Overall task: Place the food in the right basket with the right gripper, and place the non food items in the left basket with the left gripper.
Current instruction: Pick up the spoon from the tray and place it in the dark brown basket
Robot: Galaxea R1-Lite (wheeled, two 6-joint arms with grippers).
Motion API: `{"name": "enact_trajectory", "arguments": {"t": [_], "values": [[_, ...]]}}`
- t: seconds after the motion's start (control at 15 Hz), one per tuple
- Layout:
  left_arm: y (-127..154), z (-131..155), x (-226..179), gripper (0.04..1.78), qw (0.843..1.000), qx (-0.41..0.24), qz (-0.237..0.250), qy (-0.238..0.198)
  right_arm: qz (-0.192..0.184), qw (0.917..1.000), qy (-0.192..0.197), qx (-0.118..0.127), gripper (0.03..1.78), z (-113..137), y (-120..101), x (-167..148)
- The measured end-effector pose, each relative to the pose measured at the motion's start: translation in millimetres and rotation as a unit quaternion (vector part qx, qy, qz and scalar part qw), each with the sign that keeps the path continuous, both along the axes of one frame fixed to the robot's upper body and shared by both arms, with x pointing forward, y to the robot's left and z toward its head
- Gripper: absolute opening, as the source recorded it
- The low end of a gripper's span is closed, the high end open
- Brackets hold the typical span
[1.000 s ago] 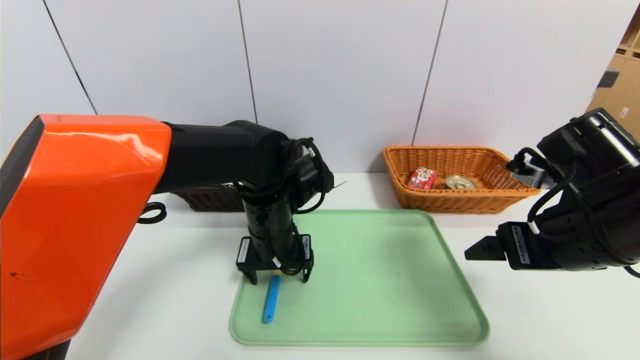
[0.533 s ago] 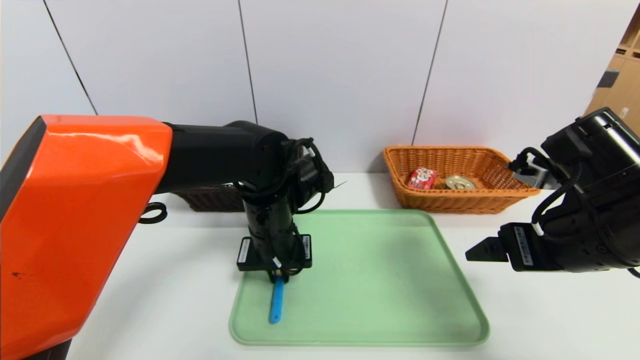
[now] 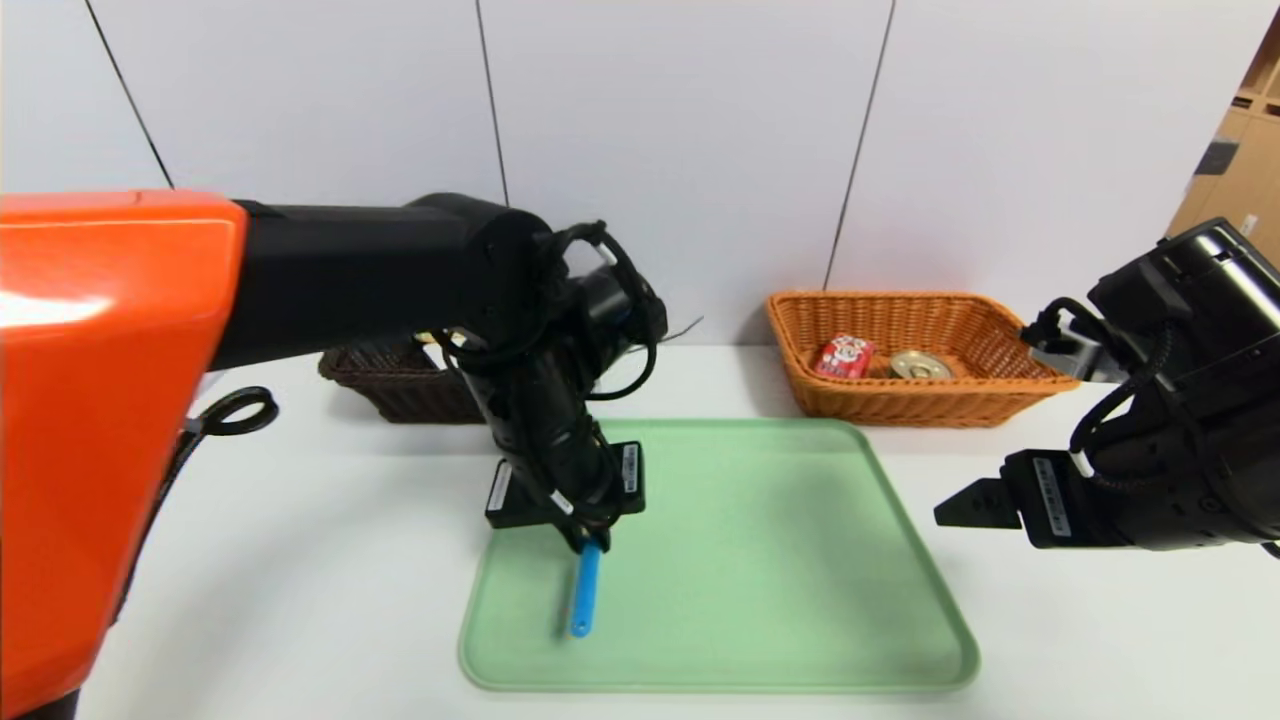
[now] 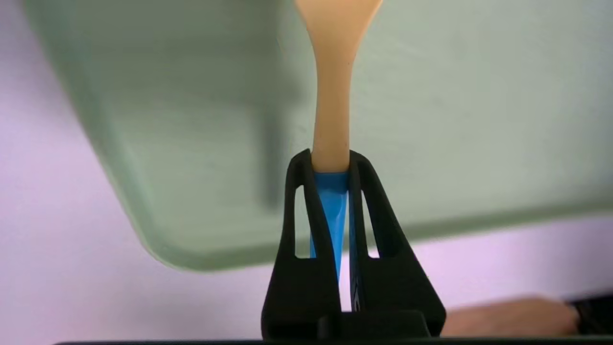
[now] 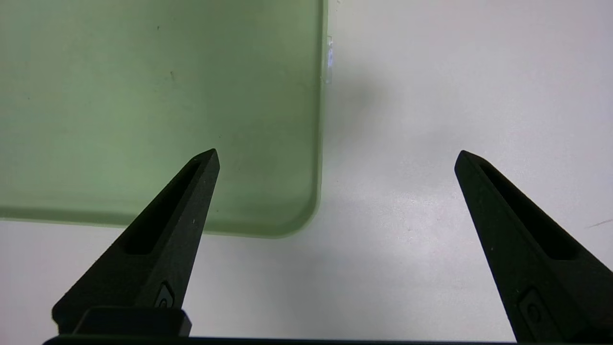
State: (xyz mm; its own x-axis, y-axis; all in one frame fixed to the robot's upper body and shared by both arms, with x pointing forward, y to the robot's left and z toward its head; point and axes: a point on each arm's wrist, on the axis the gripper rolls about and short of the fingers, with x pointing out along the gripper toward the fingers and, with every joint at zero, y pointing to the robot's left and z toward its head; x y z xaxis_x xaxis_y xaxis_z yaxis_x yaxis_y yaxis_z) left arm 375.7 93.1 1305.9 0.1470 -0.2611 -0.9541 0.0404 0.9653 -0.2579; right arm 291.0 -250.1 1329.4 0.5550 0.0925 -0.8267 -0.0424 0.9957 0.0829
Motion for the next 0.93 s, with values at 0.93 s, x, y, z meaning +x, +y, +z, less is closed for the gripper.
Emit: {"name": "enact_trajectory", "arguments": {"t": [0.93], "values": [[104, 123, 70, 0.12, 0.851, -0.339, 0.260, -0.305, 0.001, 1.0000, 0.000, 0.000, 1.71, -2, 1, 3]]}}
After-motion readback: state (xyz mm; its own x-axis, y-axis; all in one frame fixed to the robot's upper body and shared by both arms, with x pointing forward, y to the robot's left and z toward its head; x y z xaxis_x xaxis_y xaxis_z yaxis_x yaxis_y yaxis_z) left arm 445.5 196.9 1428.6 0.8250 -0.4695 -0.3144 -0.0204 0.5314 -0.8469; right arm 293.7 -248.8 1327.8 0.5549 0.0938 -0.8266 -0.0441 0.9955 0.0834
